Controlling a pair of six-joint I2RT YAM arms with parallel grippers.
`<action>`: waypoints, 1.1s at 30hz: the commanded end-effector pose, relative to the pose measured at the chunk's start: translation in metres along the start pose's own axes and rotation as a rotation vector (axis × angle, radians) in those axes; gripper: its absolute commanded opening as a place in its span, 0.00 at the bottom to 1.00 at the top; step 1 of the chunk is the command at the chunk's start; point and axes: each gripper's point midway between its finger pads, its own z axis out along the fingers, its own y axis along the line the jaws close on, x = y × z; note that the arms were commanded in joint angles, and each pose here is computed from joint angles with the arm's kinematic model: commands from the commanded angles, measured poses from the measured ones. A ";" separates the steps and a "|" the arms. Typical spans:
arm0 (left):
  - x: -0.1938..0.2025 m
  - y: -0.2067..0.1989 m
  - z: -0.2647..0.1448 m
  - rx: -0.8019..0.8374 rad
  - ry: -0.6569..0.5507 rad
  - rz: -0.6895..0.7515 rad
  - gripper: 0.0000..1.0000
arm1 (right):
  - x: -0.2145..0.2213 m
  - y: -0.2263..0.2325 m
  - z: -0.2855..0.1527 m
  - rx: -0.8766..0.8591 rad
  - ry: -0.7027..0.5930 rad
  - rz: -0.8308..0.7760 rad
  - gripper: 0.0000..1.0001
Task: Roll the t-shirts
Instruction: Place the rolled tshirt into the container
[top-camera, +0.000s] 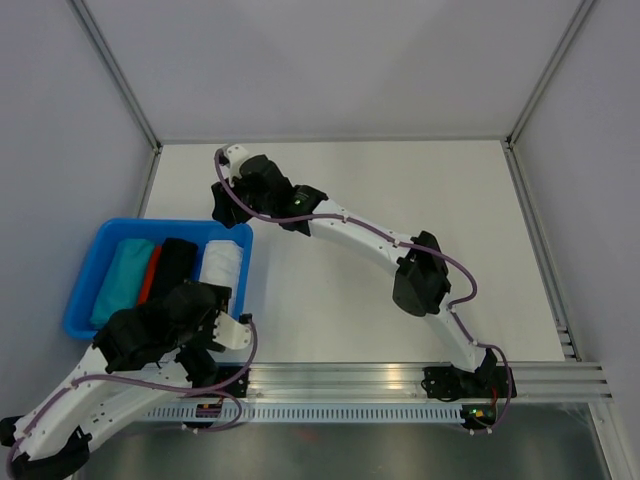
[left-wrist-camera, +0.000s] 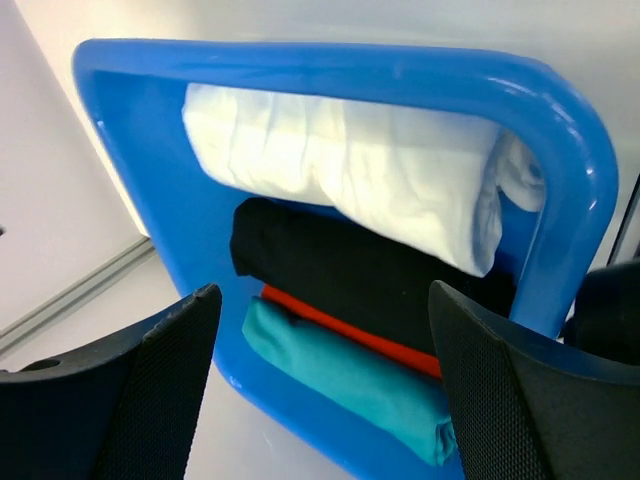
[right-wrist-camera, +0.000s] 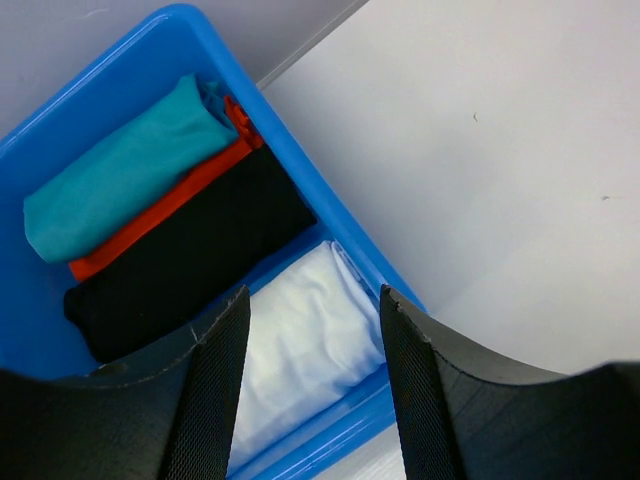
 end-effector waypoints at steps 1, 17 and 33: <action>0.000 0.006 -0.027 0.042 0.010 -0.082 0.88 | -0.051 0.020 -0.021 -0.065 -0.117 0.010 0.60; -0.017 0.044 0.031 0.035 0.076 -0.818 0.02 | -0.065 -0.004 -0.079 -0.030 -0.171 0.053 0.51; 0.045 0.100 0.119 0.107 0.204 -1.091 0.02 | -0.057 -0.054 -0.148 0.138 -0.219 -0.001 0.51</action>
